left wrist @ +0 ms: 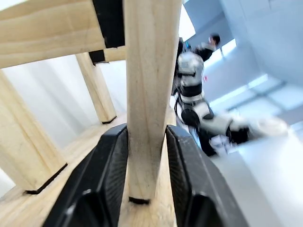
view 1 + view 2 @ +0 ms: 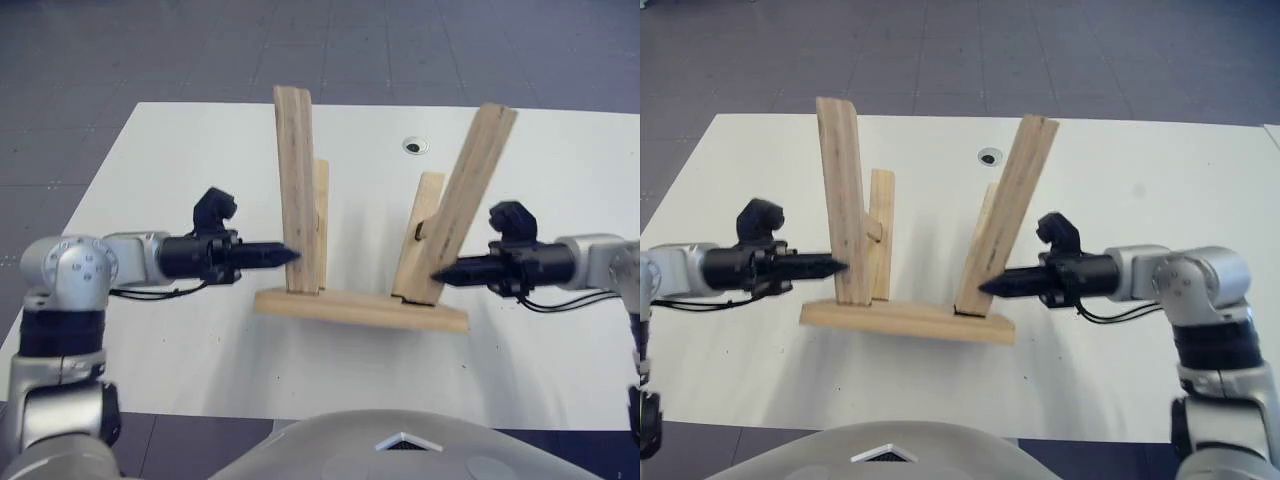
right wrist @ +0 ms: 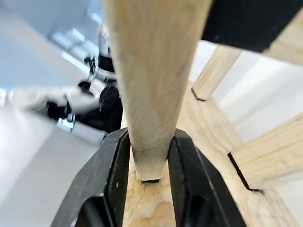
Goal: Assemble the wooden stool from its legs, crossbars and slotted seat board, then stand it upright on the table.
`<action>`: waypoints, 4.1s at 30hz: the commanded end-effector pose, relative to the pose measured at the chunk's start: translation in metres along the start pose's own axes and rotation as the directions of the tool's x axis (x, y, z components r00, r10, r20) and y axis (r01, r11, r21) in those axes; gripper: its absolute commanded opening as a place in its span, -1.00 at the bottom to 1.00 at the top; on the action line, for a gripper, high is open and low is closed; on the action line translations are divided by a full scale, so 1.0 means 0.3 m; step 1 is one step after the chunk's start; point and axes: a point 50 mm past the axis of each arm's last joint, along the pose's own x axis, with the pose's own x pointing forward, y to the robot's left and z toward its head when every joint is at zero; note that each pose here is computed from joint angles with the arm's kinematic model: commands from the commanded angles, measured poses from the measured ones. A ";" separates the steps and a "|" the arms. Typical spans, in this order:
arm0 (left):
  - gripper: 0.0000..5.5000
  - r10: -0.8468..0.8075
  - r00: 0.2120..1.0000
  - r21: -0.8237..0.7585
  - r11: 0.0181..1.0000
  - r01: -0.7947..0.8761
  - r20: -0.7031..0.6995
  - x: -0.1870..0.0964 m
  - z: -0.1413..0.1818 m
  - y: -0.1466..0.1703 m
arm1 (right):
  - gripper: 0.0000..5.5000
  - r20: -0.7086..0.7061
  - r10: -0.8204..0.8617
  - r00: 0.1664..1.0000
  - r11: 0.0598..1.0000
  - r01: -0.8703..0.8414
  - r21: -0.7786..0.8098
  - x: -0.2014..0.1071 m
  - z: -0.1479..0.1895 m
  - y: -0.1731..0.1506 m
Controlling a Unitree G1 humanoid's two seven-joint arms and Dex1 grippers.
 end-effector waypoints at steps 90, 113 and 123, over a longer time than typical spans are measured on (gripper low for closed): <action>-0.40 0.304 0.952 0.839 0.528 -0.132 -0.042 -0.151 -0.024 0.121 | -0.22 -0.076 -0.225 0.971 0.692 0.105 -0.714 0.049 -0.021 -0.129; -0.42 -0.136 0.980 0.462 0.885 0.053 0.148 -0.129 0.098 -0.332 | -0.53 0.138 0.141 0.980 0.969 -0.108 -0.221 -0.073 0.268 0.270; -0.45 0.160 0.794 -0.347 0.936 0.067 0.586 0.000 0.411 -0.022 | -0.52 0.396 -0.420 0.816 0.880 0.260 0.398 0.145 0.419 -0.104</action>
